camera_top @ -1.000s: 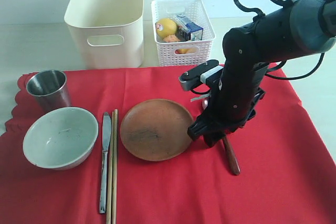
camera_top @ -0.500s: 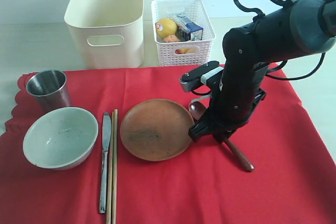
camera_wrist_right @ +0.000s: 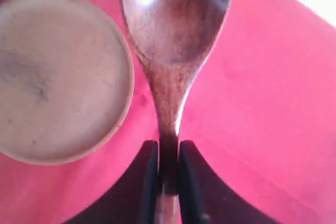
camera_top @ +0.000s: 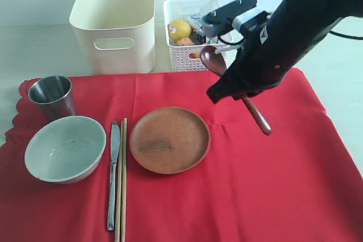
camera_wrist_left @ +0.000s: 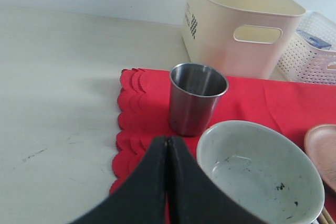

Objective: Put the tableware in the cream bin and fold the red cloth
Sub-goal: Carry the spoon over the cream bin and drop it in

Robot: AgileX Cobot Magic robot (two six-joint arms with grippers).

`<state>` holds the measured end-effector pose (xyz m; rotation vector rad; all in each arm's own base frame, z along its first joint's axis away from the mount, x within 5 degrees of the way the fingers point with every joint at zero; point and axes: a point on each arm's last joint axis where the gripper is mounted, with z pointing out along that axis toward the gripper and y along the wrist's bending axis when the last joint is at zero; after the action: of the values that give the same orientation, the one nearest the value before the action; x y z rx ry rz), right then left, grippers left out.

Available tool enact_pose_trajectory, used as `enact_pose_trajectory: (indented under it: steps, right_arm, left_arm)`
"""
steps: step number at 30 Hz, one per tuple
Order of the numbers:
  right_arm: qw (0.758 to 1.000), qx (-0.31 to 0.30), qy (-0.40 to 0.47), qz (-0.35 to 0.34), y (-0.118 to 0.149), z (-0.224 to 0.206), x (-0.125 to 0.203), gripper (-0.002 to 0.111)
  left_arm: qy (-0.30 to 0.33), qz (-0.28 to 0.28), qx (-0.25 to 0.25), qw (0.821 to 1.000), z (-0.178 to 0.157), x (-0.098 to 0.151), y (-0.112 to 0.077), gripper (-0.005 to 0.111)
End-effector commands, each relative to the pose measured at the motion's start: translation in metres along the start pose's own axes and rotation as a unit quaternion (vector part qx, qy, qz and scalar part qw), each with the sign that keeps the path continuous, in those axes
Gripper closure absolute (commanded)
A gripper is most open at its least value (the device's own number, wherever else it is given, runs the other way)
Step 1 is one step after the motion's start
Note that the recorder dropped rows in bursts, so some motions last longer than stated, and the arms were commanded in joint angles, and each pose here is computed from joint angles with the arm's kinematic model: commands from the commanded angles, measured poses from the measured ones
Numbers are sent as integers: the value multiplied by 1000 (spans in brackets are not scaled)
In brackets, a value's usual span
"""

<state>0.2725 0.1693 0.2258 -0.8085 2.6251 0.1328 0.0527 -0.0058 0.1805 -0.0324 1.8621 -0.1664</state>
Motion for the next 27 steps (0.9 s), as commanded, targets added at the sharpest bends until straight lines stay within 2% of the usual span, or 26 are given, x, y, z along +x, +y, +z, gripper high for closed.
enact_pose_trajectory:
  steps: [1,9,11,13,20,24,27]
  right_arm:
    - [996,-16,-82,15,2,-29,-28,108]
    - [976,-81,-203,8,11,-57,-96,108]
    - [966,-95,-241,-4,13,-55,-124,108]
    - [961,-96,-260,-4,13,-51,-136,108]
    - [943,-112,-312,1,14,-21,-180,108]
    - [928,-150,-341,3,19,6,-203,108]
    - [921,-132,-367,-21,29,28,-215,108]
  left_arm:
    - [-5,-5,1,1000,0,0,0,107]
    - [-5,-5,1,1000,0,0,0,107]
    - [-5,-5,1,1000,0,0,0,107]
    - [-5,-5,1,1000,0,0,0,107]
    - [-5,-5,1,1000,0,0,0,107]
    - [-5,-5,1,1000,0,0,0,107]
    - [-5,-5,1,1000,0,0,0,107]
